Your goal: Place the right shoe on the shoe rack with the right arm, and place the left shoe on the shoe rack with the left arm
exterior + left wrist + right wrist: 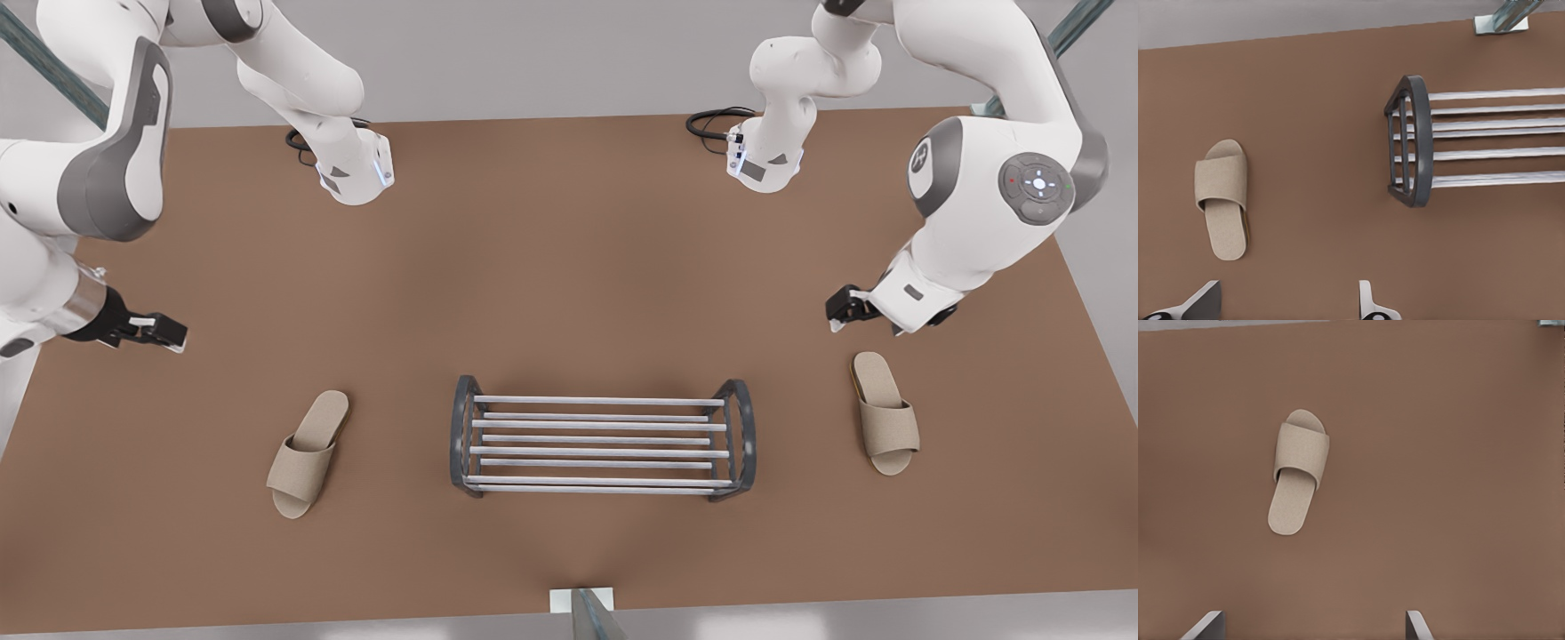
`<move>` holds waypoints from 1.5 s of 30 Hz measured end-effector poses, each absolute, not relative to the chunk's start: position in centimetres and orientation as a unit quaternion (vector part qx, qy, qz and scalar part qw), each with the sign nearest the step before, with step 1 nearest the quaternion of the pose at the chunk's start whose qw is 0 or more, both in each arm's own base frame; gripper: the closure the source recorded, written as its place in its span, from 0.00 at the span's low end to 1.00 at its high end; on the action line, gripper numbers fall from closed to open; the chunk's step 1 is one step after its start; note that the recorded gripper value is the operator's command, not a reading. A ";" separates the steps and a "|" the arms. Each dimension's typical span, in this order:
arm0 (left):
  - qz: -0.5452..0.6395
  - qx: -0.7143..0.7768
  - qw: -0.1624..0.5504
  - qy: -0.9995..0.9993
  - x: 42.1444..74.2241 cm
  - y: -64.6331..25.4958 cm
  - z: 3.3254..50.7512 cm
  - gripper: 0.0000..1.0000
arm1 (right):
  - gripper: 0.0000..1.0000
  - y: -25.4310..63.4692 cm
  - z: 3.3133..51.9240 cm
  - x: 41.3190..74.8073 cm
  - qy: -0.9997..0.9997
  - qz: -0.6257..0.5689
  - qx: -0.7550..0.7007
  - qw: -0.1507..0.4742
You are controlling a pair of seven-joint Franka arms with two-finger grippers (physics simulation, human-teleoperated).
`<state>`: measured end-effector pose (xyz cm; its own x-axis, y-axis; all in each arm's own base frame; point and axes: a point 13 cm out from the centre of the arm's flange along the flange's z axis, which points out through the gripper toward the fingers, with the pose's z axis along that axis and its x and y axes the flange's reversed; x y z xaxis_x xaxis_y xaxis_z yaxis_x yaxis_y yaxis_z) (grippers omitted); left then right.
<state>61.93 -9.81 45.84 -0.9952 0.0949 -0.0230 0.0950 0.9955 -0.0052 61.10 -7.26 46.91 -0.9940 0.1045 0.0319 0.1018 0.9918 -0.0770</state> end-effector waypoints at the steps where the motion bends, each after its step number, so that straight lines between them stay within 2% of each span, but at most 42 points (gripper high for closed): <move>1: -0.003 0.046 0.012 0.999 61.9 -9.8 45.9 0.00 | 0.00 -7.2 46.9 61.1 -0.998 0.037 -0.053 0.018; 4: -0.003 0.044 0.008 0.999 62.2 -10.0 45.2 0.00 | 0.00 -6.4 47.2 61.0 -0.998 0.035 -0.048 0.017; 6: 0.002 0.021 -0.008 1.000 61.5 -6.8 43.2 0.00 | 0.00 -5.8 47.2 61.1 -0.998 0.033 -0.044 0.015; 9: 0.040 0.001 -0.025 0.999 55.5 -0.8 34.9 0.00 | 0.00 -5.7 44.8 62.1 -0.999 0.028 -0.042 0.010; 11: 0.058 0.003 -0.005 0.998 52.8 2.2 27.9 0.00 | 0.00 -5.7 42.2 64.3 -0.999 0.020 -0.038 -0.004; 13: 0.067 0.009 0.039 0.997 52.4 4.8 21.9 0.00 | 0.00 -7.3 39.1 67.3 -0.998 0.009 -0.047 -0.031; 15: 0.084 0.034 0.092 0.992 53.6 7.8 18.3 0.00 | 0.00 -7.4 38.2 69.4 -0.996 0.008 -0.045 -0.073; 16: 0.090 0.038 0.115 0.989 54.2 10.1 16.8 0.00 | 0.00 -6.9 38.1 69.0 -0.995 0.014 -0.039 -0.089; 17: 0.097 0.031 0.136 0.985 54.3 13.7 15.6 0.00 | 0.00 -5.7 36.4 67.3 -0.995 0.022 -0.028 -0.096; 19: 0.109 0.020 0.176 0.978 53.8 20.4 14.3 0.00 | 0.00 -3.6 31.0 62.3 -0.993 0.038 -0.006 -0.114; 24: 0.108 0.075 0.255 0.958 55.8 23.3 12.9 0.00 | 0.00 -2.0 22.6 57.7 -0.975 0.025 0.012 -0.219; 28: 0.090 0.096 0.282 0.950 56.9 22.5 11.1 0.00 | 0.00 -5.4 23.9 59.6 -0.947 0.020 -0.015 -0.319; 32: 0.071 0.070 0.294 0.950 57.1 22.3 9.8 0.01 | 0.00 -13.2 22.6 61.6 -0.929 0.021 -0.077 -0.362; 37: 0.055 0.049 0.307 0.949 58.7 21.8 8.5 0.01 | 0.00 -12.8 20.5 63.3 -0.922 0.008 -0.074 -0.380; 42: 0.042 0.041 0.318 0.946 60.5 21.0 7.6 0.01 | 0.00 -3.9 18.9 64.9 -0.924 -0.024 -0.010 -0.383; 45: 0.039 0.037 0.328 0.943 61.7 20.8 8.1 0.01 | 0.00 -2.4 17.8 64.7 -0.925 -0.028 0.003 -0.378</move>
<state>61.68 20.78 8.11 -0.7818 0.0951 -0.6162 0.0434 0.9942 0.0985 64.74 -2.39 17.80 -0.7143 0.0146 -0.6997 -0.0274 0.9984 0.0488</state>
